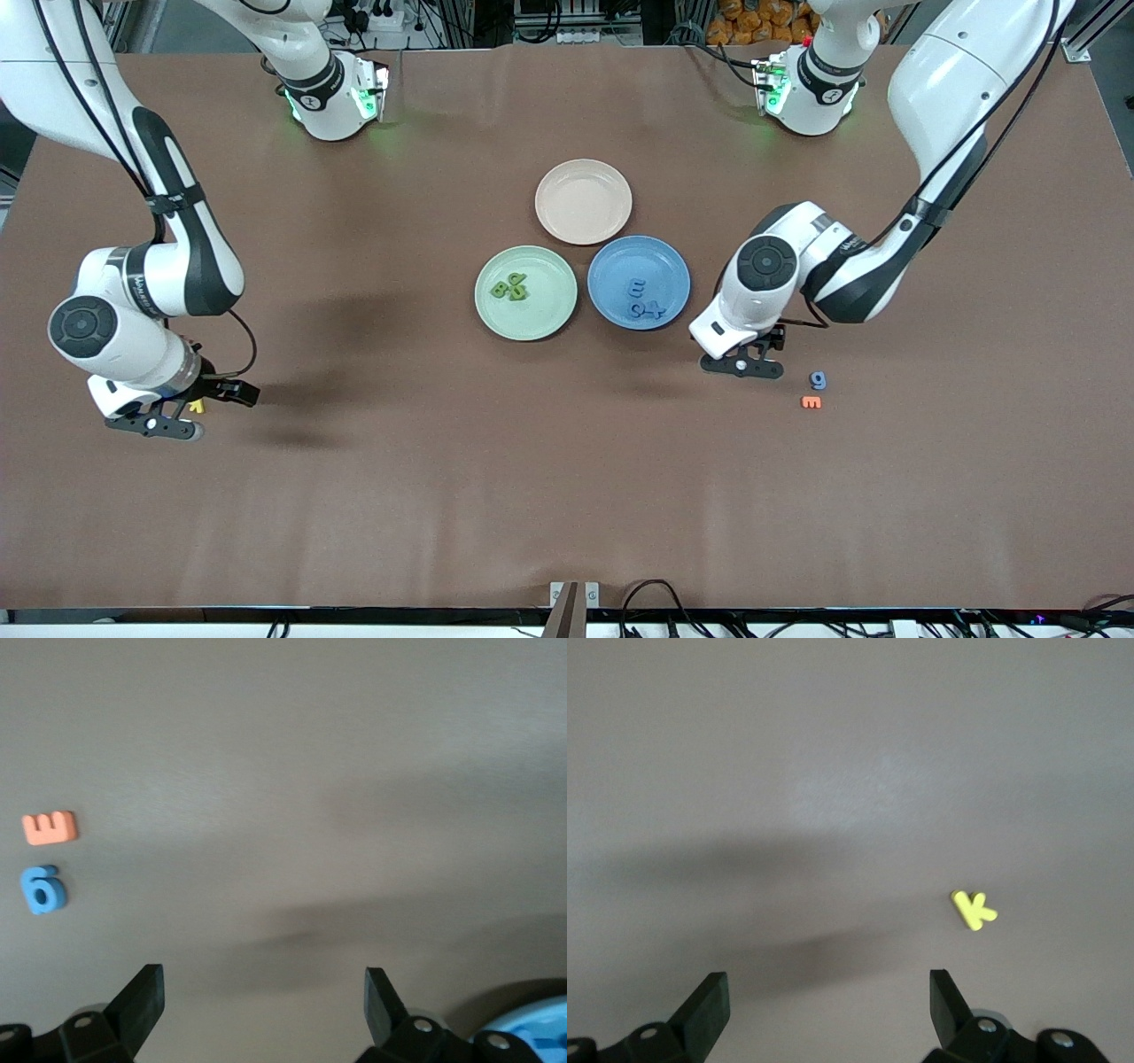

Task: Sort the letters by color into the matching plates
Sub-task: 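Move the left gripper to the blue 6 while the right gripper withdraws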

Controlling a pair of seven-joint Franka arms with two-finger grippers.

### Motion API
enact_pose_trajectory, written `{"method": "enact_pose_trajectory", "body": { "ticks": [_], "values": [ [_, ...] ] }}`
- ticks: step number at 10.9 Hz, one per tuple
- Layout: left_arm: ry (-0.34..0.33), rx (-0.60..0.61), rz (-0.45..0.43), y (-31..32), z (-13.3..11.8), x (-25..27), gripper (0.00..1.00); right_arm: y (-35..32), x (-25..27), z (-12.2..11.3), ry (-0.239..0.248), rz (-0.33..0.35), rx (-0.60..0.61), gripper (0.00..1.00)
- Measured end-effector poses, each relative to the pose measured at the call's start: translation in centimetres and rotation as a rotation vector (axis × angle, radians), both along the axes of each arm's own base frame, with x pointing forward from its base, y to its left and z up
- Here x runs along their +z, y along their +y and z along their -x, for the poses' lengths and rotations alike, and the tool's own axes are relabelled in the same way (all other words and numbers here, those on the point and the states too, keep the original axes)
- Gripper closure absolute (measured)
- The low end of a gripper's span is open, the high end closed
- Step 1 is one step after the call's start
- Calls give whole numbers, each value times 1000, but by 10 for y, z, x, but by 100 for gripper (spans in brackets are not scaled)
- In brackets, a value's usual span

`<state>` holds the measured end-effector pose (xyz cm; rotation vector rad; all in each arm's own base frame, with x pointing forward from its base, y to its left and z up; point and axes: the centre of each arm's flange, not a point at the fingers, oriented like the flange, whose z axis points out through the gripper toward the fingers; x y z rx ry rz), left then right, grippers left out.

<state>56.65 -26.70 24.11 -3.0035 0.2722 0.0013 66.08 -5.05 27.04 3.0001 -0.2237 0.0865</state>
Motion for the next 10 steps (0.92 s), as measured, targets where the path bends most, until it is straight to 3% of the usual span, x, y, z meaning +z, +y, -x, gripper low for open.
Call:
{"method": "enact_pose_trajectory", "body": {
  "ticks": [2,5,10],
  "values": [
    [3,-3,0,16,-8,0,0,-11,20,-8,-17,-39,-3,0],
    [0,-9,1,19,-10,3,0,-19,84,-14,-5,-83,8,0],
    [8,-66,1,53,-26,5,0,11,188,4,-52,-110,27,0]
  ]
}}
